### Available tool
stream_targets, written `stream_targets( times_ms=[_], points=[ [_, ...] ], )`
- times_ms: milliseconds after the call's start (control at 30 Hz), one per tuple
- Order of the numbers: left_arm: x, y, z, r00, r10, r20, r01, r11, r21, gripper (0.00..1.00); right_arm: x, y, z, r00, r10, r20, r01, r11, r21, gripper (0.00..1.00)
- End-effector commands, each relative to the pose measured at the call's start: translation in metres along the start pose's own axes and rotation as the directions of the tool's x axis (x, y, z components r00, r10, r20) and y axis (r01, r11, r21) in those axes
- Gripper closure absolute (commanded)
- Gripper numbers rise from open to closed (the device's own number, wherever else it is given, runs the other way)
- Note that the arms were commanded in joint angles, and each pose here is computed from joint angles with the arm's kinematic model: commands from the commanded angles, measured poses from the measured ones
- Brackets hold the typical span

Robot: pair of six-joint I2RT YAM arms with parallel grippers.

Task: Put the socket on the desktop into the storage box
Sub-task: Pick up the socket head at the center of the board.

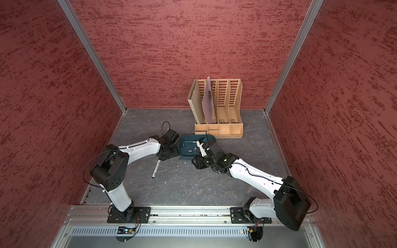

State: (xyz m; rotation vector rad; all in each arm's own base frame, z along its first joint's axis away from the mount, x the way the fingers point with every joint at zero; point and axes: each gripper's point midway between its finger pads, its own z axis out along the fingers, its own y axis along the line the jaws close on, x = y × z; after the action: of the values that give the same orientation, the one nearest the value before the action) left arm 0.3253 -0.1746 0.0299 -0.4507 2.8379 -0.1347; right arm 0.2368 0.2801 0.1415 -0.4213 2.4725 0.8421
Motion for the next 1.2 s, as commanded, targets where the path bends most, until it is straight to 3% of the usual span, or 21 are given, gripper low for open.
stream_targets(
  times_ms=[0,433,833,1167],
  points=[
    [-0.007,-0.002,0.005,1.000,-0.017,0.020,0.018,1.000,-0.016,0.34,-0.003,0.000,-0.005,0.999,-0.022,0.033,0.022,1.000,0.011,0.51],
    [-0.001,-0.001,0.016,1.000,-0.008,0.001,0.008,0.999,-0.044,0.38,-0.001,-0.003,-0.007,0.999,-0.018,0.036,0.018,1.000,0.021,0.51],
    [0.002,-0.001,0.013,1.000,0.005,0.002,-0.005,0.999,-0.040,0.56,-0.001,-0.004,-0.007,0.999,-0.016,0.043,0.015,1.000,0.022,0.51],
    [0.003,0.000,-0.003,1.000,0.004,0.021,-0.004,1.000,-0.011,0.58,-0.001,-0.003,-0.007,0.999,-0.009,0.045,0.008,1.000,0.014,0.51]
  ],
)
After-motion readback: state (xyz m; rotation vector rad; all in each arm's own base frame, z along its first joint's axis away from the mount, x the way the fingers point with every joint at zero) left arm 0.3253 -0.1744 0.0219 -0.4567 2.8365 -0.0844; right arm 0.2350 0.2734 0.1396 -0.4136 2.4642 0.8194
